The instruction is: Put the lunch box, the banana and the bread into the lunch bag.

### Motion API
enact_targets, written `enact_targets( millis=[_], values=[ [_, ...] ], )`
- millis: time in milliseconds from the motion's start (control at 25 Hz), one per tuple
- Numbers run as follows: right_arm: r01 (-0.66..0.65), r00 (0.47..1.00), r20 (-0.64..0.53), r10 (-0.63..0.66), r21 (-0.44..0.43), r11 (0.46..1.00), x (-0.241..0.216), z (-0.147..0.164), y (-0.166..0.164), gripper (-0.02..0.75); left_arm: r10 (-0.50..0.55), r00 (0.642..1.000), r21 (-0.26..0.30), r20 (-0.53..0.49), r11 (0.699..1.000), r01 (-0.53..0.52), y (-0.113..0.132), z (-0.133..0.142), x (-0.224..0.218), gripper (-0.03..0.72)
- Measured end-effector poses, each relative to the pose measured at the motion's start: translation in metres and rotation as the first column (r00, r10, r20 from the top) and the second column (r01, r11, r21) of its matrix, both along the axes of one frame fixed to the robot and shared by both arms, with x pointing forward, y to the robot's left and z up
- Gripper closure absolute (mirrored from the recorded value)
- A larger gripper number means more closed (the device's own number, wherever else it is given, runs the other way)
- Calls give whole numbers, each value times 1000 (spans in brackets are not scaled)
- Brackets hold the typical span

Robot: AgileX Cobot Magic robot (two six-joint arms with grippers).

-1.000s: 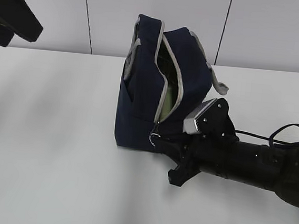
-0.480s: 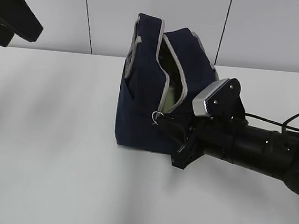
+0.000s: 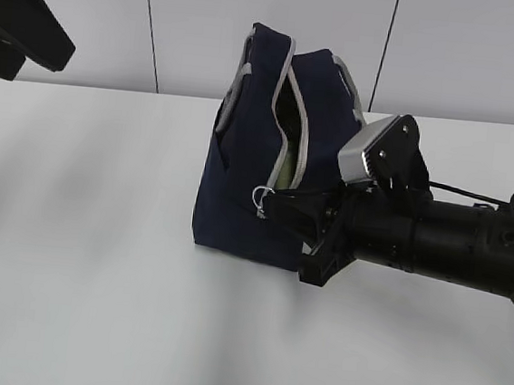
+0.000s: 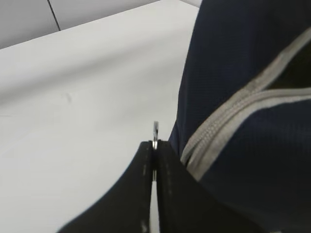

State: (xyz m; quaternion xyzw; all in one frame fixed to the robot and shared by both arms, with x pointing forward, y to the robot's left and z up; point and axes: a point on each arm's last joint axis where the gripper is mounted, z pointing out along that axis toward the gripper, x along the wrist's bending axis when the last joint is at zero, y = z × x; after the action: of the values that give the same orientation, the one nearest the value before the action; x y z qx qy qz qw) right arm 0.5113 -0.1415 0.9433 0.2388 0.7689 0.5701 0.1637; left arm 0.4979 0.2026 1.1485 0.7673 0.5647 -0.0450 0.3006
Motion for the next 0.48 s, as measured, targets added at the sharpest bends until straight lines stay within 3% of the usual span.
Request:
enact_targets(
  millis=[480],
  values=[
    [-50, 998, 23, 50, 20, 999, 11, 40, 8, 732, -1, 1000, -10, -2, 1000, 1, -1, 0, 0, 201]
  ],
)
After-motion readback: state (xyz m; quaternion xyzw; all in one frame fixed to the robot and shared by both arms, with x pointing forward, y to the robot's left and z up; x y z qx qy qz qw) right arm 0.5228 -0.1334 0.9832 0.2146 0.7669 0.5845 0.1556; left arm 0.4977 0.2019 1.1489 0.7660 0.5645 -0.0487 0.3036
